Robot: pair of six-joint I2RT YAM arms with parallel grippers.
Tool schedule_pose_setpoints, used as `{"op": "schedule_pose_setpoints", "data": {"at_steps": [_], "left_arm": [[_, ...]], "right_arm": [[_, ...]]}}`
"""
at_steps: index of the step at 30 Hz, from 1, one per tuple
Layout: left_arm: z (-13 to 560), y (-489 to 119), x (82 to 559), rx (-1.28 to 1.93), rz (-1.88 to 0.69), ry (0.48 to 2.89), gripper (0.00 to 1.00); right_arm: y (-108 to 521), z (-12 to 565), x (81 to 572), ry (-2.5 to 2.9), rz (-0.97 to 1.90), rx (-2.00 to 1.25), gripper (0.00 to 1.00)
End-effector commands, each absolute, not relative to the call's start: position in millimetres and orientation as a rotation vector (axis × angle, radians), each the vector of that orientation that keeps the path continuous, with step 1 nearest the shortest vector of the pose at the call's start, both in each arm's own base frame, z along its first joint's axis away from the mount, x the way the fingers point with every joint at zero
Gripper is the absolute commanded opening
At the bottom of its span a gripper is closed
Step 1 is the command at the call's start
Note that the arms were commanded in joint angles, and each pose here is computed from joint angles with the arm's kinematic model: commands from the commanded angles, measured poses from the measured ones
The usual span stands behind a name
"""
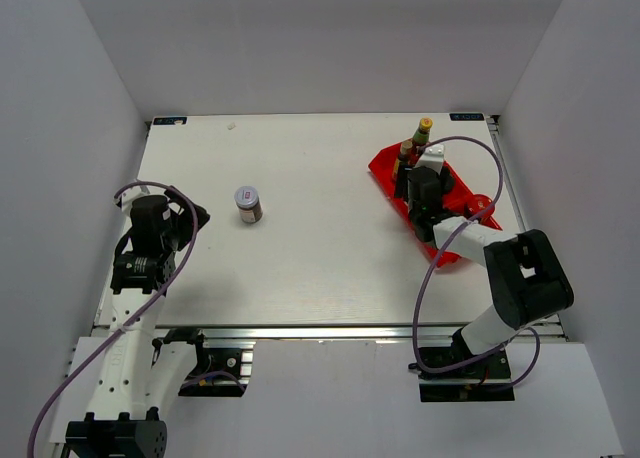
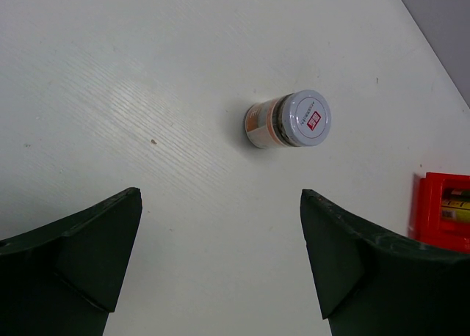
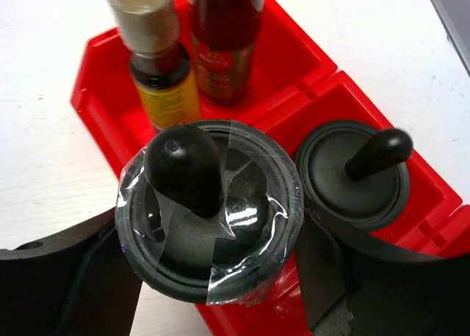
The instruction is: Organize the condiment bottles
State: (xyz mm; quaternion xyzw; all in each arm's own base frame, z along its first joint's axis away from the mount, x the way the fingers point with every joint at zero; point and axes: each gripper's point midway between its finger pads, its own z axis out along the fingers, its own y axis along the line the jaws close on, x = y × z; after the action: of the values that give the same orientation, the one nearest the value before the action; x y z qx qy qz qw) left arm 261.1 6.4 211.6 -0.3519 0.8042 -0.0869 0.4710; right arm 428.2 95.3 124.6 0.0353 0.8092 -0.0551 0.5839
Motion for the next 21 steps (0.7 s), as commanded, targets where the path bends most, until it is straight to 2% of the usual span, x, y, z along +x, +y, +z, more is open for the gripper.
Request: {"op": "schedule_pose_setpoints", "data": {"at_steps": [1, 13, 18, 21], "left_arm": [[220.8, 5.7, 265.4, -0.841, -0.229, 1.940, 0.98], [218.5, 4.2, 268.1, -0.835, -0.236, 1.945, 0.98], [218.5, 4.2, 268.1, -0.834, -0.235, 1.947, 0.98], [218.9, 4.0, 267.5, -0.831, -0.237, 1.946, 0.98]], "right_arm": [[91.4, 162.0, 449.4, 1.769, -0.071, 0.184, 0.35], [68.2, 139.2, 450.0, 1.781, -0.104, 0.235, 0.35], [70.5, 127.8, 448.7, 1.785, -0.076, 0.256, 0.42], [71.3, 126.5, 446.9, 1.785, -0.055, 0.272, 0.43]]}}
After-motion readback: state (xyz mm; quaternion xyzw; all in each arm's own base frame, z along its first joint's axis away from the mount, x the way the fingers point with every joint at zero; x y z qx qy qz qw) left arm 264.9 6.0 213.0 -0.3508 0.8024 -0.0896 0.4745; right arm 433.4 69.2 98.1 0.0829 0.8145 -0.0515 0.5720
